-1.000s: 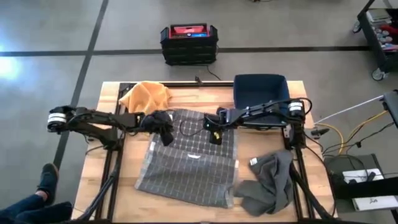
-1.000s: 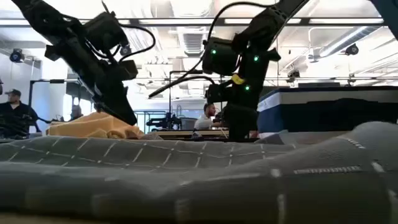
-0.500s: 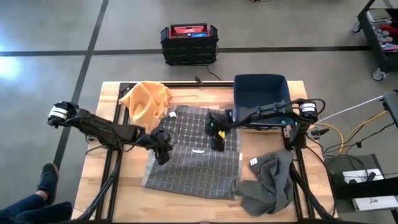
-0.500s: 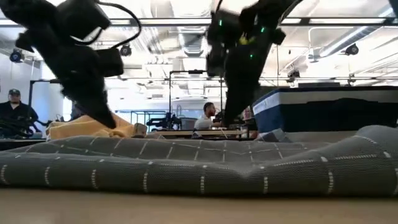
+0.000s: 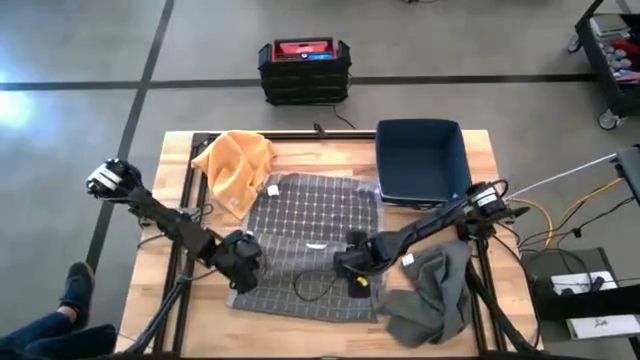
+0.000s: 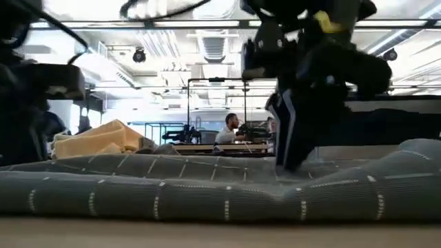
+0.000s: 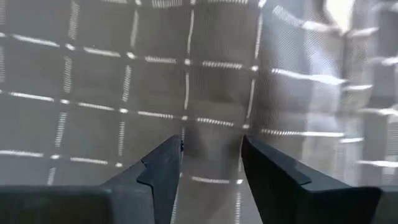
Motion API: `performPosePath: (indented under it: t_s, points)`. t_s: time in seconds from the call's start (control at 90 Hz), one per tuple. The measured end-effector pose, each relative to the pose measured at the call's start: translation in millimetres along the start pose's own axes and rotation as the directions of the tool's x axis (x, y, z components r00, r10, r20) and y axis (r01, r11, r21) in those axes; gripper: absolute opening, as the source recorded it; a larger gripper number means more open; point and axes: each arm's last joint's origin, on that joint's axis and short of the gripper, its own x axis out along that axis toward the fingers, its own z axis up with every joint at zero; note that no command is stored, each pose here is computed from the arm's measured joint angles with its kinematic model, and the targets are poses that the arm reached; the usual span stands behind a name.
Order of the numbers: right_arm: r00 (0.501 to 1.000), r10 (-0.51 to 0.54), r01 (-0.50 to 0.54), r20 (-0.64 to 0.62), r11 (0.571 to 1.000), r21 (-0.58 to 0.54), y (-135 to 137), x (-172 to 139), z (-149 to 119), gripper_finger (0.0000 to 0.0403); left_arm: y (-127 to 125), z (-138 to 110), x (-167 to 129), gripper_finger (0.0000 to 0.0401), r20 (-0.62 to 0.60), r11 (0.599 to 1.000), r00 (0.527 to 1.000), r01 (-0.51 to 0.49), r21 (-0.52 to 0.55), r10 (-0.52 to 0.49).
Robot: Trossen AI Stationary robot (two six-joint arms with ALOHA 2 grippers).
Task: Fold towel
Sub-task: Fold the gray patterned kitchen towel
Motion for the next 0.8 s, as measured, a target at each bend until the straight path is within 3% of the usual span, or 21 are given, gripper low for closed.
performPosePath:
  t_s: [0.211, 0.3, 0.433, 0.533, 0.622, 0.8]
  points:
    - [1.0, 0.015, -0.015, 0.026, 1.0, 0.025, 18, 5, -2, 0.0139, -14, -22, -8, 0.0036, 0.011, 0.997, 0.999, 0.038, -0.062, -0.037]
    - [0.999, 0.038, -0.039, 0.029, 0.998, 0.046, 23, 1, 1, 0.0135, -21, -21, -19, 0.0035, -0.006, 0.998, 0.999, 0.047, -0.051, -0.048]
    - [0.99, 0.128, -0.131, 0.055, 0.989, 0.067, 30, -20, 18, 0.014, -40, -1, -46, 0.0035, 0.018, 0.996, 0.997, 0.078, 0.051, -0.079]
    - [0.99, 0.13, -0.134, 0.06, 0.989, 0.065, 28, -44, 29, 0.0162, -49, 14, -64, 0.0037, 0.061, 0.982, 0.996, 0.048, 0.185, -0.06]
    - [0.998, 0.065, -0.066, 0.016, 0.995, 0.079, 16, -57, 31, 0.0191, -46, 26, -75, 0.0051, 0.109, 0.965, 0.993, -0.063, 0.253, 0.036]
    - [0.992, -0.085, 0.094, -0.096, 0.991, 0.095, -17, -72, 21, 0.024, -17, 34, -68, 0.0119, 0.036, 0.921, 0.972, -0.23, 0.314, 0.23]
